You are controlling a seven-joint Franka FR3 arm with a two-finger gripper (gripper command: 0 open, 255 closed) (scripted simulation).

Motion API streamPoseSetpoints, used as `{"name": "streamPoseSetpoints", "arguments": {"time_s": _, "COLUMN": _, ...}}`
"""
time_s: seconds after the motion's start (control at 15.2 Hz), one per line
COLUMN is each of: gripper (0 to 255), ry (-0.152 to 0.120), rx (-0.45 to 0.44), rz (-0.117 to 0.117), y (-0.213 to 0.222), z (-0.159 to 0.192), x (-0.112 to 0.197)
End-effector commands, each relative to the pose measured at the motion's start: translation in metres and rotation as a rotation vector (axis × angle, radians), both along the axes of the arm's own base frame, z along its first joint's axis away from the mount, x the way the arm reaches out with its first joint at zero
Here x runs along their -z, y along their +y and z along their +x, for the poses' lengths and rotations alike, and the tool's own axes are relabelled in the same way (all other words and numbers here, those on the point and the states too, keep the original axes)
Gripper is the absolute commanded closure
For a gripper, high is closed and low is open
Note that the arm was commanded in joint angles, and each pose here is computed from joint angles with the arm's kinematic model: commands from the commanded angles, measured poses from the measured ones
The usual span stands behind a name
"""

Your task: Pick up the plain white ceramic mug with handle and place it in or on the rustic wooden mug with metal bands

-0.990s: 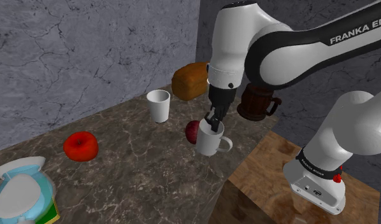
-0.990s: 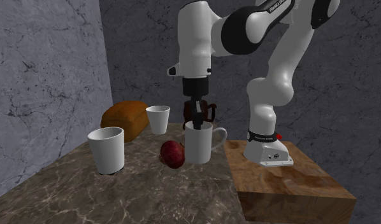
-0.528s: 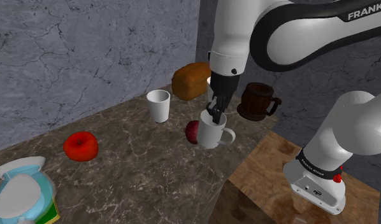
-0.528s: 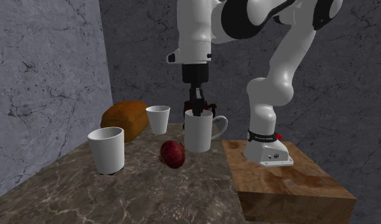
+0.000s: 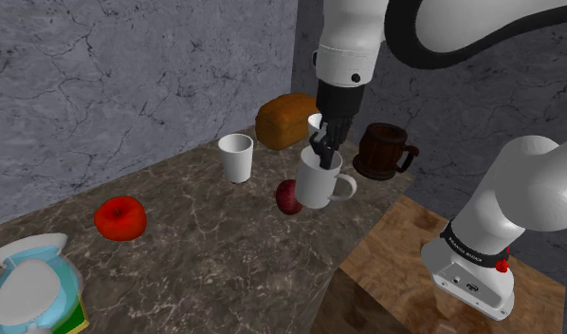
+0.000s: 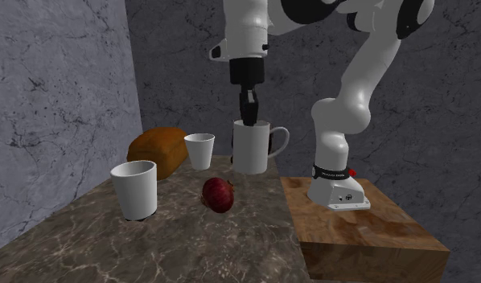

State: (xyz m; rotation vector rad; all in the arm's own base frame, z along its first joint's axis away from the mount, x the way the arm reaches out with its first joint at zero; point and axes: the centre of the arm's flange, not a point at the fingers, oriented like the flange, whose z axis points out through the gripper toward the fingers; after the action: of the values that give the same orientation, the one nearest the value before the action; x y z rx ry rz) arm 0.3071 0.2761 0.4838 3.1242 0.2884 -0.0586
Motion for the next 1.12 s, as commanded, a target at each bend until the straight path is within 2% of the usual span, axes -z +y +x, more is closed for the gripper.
{"name": "streamPoseSetpoints", "arguments": {"time_s": 0.0, "gripper": 255, "ry": 0.000, "rx": 0.000, "rz": 0.000, "y": 0.000, "z": 0.000, "x": -0.009}}
{"name": "streamPoseSetpoints", "arguments": {"time_s": 0.99, "gripper": 255, "ry": 0.000, "rx": 0.000, "rz": 0.000, "y": 0.000, "z": 0.000, "x": -0.088}}
{"name": "streamPoseSetpoints", "arguments": {"time_s": 1.06, "gripper": 255, "ry": 0.000, "rx": 0.000, "rz": 0.000, "y": -0.013, "z": 0.000, "x": -0.089}}
